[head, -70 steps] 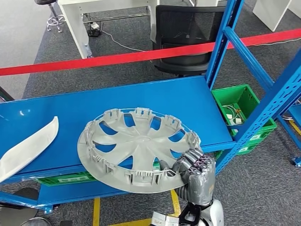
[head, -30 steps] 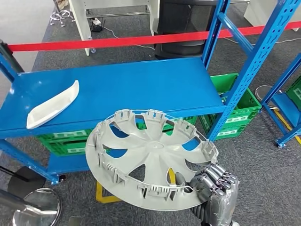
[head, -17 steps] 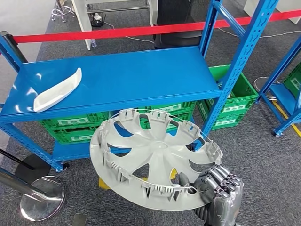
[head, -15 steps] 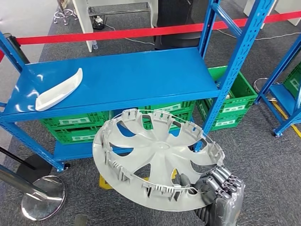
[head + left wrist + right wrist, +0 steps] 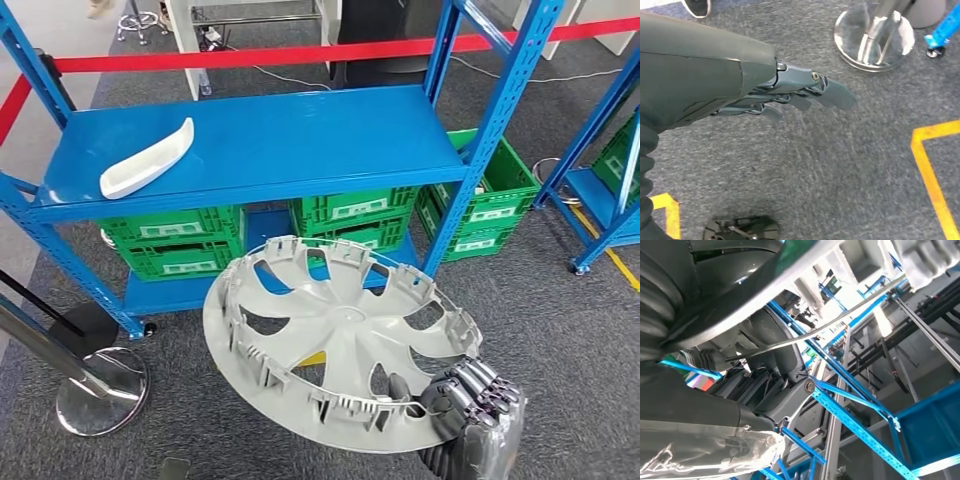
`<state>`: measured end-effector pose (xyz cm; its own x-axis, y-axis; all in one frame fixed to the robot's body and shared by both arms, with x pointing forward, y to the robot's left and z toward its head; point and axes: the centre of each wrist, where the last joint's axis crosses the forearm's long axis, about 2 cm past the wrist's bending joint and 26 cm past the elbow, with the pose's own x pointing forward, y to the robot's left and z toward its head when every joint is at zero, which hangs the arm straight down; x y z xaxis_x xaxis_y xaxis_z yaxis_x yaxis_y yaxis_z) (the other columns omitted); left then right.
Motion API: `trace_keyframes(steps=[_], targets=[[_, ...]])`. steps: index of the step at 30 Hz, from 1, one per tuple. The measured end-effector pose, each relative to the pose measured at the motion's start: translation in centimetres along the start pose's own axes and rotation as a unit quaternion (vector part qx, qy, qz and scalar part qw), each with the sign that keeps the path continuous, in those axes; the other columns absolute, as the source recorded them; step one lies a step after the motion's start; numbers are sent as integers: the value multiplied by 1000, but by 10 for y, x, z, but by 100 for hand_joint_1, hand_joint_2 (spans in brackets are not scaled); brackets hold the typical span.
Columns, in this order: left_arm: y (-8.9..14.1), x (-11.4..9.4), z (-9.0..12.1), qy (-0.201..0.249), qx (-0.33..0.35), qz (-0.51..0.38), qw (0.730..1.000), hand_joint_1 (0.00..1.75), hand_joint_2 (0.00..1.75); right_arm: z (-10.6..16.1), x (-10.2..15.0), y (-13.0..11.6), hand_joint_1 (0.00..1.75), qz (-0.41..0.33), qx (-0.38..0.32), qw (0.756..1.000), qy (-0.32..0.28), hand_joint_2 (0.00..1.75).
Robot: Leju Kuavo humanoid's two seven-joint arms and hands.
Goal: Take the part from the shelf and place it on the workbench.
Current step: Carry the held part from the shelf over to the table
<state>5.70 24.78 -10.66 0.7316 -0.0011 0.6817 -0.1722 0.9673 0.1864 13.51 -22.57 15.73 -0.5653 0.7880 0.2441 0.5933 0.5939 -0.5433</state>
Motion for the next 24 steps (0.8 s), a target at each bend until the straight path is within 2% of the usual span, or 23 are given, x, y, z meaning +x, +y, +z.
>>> trace_keyframes(steps=[12, 24], targets=[[-2, 2, -1, -3, -6, -5, 1000, 0, 175, 5, -1, -7, 175, 4, 0, 1000, 12, 175], [20, -5, -4, 2, 18, 22, 1000, 0, 175, -14, 2, 18, 175, -20, -8, 1000, -22, 175]])
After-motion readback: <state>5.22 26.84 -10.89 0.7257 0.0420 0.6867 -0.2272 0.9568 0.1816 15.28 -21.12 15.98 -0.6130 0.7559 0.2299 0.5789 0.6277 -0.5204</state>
